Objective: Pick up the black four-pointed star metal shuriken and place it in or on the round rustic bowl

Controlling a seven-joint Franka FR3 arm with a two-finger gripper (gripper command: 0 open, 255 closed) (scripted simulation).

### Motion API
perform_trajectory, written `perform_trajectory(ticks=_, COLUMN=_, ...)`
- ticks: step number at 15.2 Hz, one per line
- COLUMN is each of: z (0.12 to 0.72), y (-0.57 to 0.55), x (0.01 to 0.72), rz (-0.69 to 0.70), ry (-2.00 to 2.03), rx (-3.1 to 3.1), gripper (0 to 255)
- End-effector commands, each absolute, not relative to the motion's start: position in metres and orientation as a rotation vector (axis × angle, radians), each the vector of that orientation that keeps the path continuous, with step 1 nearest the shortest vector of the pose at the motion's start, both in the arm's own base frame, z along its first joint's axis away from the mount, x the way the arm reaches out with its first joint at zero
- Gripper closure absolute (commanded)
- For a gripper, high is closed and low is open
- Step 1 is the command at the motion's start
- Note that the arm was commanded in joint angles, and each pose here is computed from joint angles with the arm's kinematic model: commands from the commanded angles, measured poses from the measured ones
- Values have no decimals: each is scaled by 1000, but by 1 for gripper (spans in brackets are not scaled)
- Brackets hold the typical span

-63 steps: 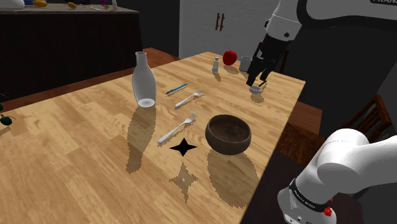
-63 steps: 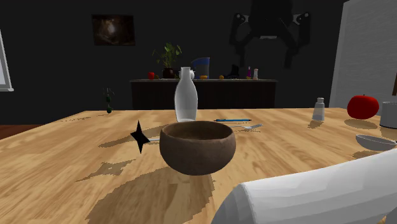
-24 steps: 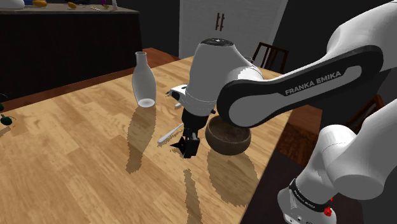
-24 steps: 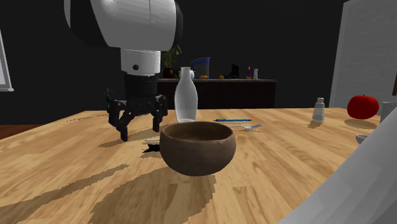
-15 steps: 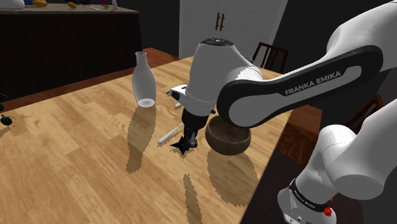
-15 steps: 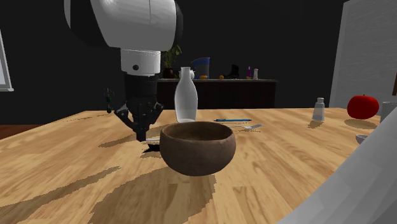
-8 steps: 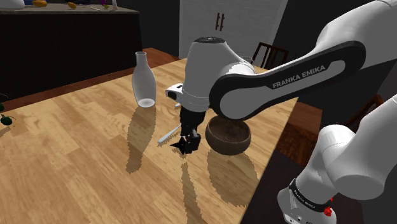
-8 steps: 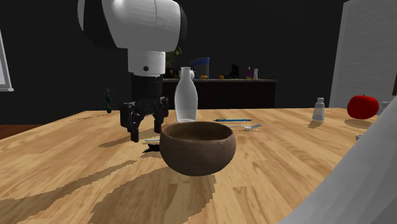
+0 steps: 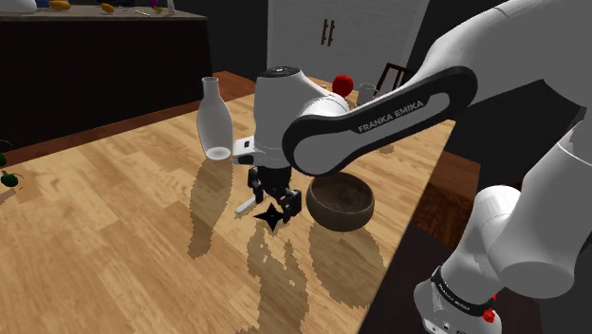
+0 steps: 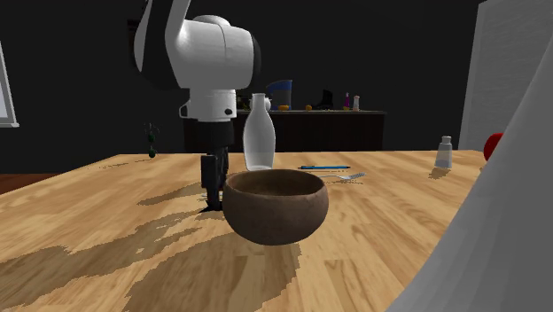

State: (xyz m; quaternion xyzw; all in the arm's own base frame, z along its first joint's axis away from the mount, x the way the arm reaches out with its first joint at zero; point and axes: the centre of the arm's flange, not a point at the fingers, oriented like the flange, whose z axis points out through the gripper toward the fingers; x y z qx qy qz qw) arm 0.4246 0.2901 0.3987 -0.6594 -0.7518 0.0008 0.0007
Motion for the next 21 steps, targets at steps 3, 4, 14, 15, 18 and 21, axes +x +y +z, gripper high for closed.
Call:
perform_trajectory(ticks=3, z=380, y=289, x=425, rz=3, ry=-2367, rx=-2064, gripper=0)
perform_trajectory(ticks=4, z=380, y=289, x=425, rz=3, ry=-2367, rx=-2064, gripper=0)
perform_trajectory(ticks=14, z=380, y=289, x=425, rz=4, ry=-2367, rx=-2064, gripper=255)
perform_trajectory(ticks=15, z=381, y=289, x=426, rz=4, ry=-2367, rx=-2064, gripper=255)
perform_trajectory(ticks=18, z=381, y=290, x=425, rz=4, ry=-2367, rx=-2064, gripper=255)
perform_trajectory(ticks=21, z=385, y=289, x=425, rz=3, ry=-2367, rx=-2064, gripper=255)
